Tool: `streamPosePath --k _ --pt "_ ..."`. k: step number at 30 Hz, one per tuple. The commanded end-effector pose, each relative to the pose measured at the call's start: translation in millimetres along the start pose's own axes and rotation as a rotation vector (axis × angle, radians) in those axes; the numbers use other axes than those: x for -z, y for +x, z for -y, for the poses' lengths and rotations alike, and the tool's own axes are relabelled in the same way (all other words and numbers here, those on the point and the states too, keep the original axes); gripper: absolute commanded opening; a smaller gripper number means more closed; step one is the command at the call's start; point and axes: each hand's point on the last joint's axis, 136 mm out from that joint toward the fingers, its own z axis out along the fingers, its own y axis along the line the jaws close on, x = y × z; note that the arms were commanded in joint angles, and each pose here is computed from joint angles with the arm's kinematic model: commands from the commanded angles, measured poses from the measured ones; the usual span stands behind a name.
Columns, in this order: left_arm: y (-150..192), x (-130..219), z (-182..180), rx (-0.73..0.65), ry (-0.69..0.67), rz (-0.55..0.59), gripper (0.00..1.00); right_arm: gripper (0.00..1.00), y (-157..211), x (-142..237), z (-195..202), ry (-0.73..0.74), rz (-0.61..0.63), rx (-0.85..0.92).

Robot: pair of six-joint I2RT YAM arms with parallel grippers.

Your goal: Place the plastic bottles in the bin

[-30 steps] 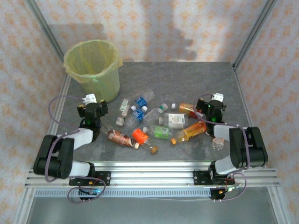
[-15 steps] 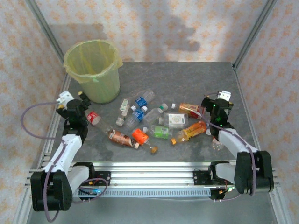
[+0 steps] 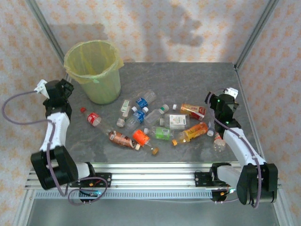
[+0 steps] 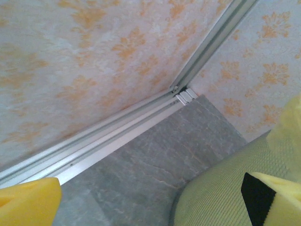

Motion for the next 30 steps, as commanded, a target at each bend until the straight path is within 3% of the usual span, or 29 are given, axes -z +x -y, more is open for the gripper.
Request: streamPosePath --k 1,6,14,24,30 --pt "7 -28 12 0.081 0.02 -0.111 1.0 0.99 -4 8 3 0.023 -0.025 -0.019" --pt "10 -78 16 0.224 0.029 -0.184 1.0 0.99 -5 14 -1 0.011 -0.034 -0.009" --pt "15 -138 52 0.268 0.122 -0.268 1.0 0.99 -1 17 -10 -0.005 -0.064 0.023" --pt "49 -204 94 0.247 0.275 -0.436 1.0 0.99 5 17 -21 0.007 -0.135 0.007" --pt "77 -205 133 0.132 0.347 -0.532 1.0 0.99 10 17 -13 0.079 -0.177 -0.062"
